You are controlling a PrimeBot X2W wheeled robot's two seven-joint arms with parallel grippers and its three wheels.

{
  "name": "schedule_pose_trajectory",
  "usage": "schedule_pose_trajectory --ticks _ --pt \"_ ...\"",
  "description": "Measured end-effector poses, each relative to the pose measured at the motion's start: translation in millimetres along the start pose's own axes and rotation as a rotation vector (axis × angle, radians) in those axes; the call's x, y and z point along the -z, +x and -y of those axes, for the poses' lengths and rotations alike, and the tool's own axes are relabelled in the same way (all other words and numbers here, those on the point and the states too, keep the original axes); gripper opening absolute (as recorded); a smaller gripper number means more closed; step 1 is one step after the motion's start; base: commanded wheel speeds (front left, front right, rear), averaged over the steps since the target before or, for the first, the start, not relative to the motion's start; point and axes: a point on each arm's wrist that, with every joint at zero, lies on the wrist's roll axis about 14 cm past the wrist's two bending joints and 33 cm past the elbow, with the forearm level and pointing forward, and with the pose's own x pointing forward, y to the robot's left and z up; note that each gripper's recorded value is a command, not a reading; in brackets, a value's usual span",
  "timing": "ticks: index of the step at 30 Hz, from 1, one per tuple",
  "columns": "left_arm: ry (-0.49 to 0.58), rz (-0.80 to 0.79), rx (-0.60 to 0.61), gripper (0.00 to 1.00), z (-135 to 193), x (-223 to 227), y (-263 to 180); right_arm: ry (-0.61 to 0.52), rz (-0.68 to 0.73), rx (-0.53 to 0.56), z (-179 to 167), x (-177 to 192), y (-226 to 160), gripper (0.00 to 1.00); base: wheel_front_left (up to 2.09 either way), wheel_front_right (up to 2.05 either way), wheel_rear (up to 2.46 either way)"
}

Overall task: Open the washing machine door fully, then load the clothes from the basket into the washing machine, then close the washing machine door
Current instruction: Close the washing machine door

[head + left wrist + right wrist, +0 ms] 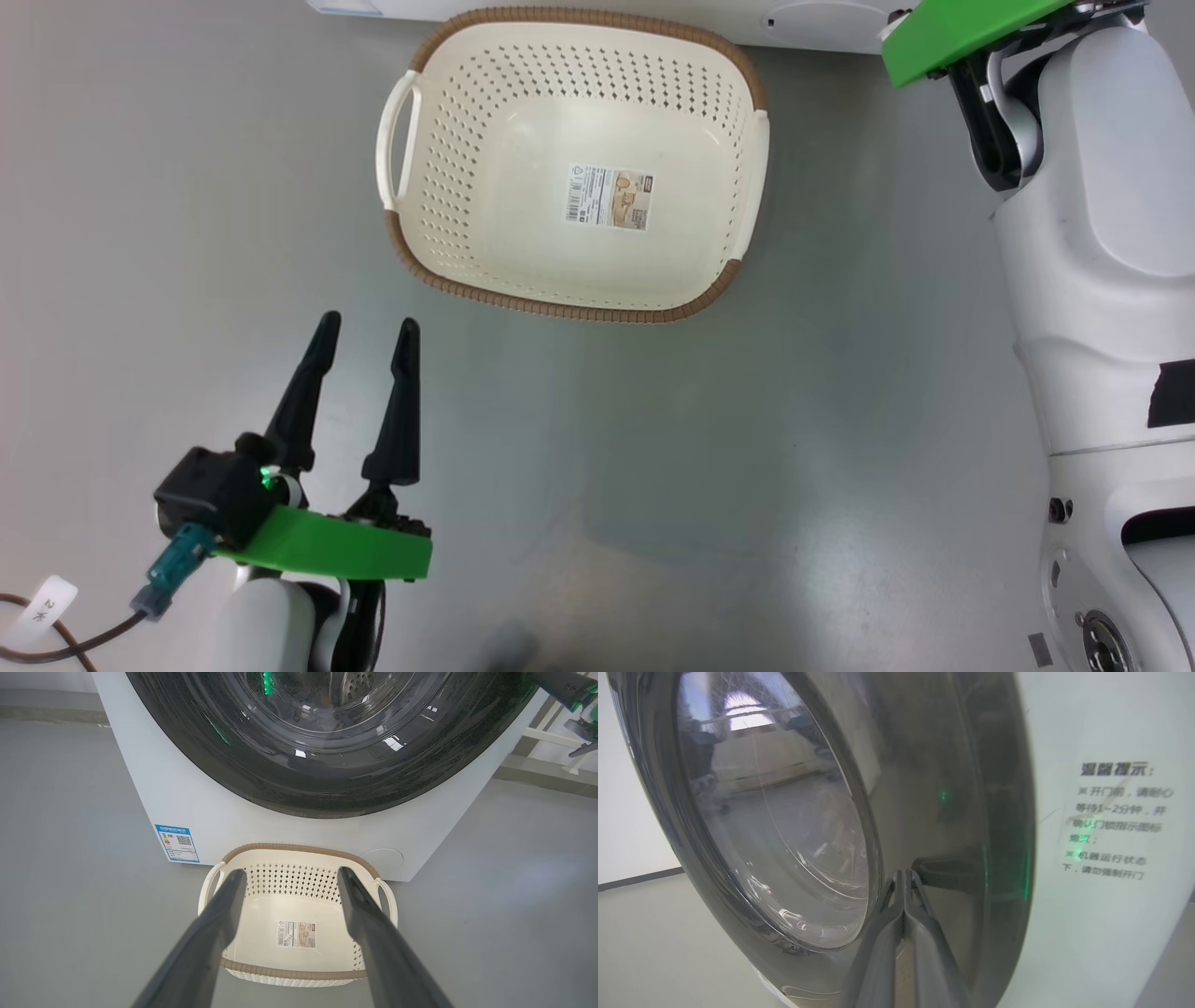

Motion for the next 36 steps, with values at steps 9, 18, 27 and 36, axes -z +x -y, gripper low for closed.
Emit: schedule_pose_trajectory --ticks 9,18,27,36 --pt "-0.006 -0.004 0.005 1.00 2 2 1 -0.019 0.002 -0.025 -5 -5 -1 0.00 0.00 0.00 0.00" --pt "-0.007 0.033 0.017 1.00 6 -10 4 0.012 -0.014 -0.121 -38 -10 -24 0.00 0.00 0.00 0.00" --pt "0.009 0.083 0.045 1.00 15 -28 3 0.034 -0.036 -0.137 -48 -19 -60 0.00 0.00 0.00 0.00" --pt "0.002 0.102 0.046 1.00 17 -35 -11 0.059 -0.079 -0.094 -45 -23 -105 0.42 0.00 0.00 0.00"
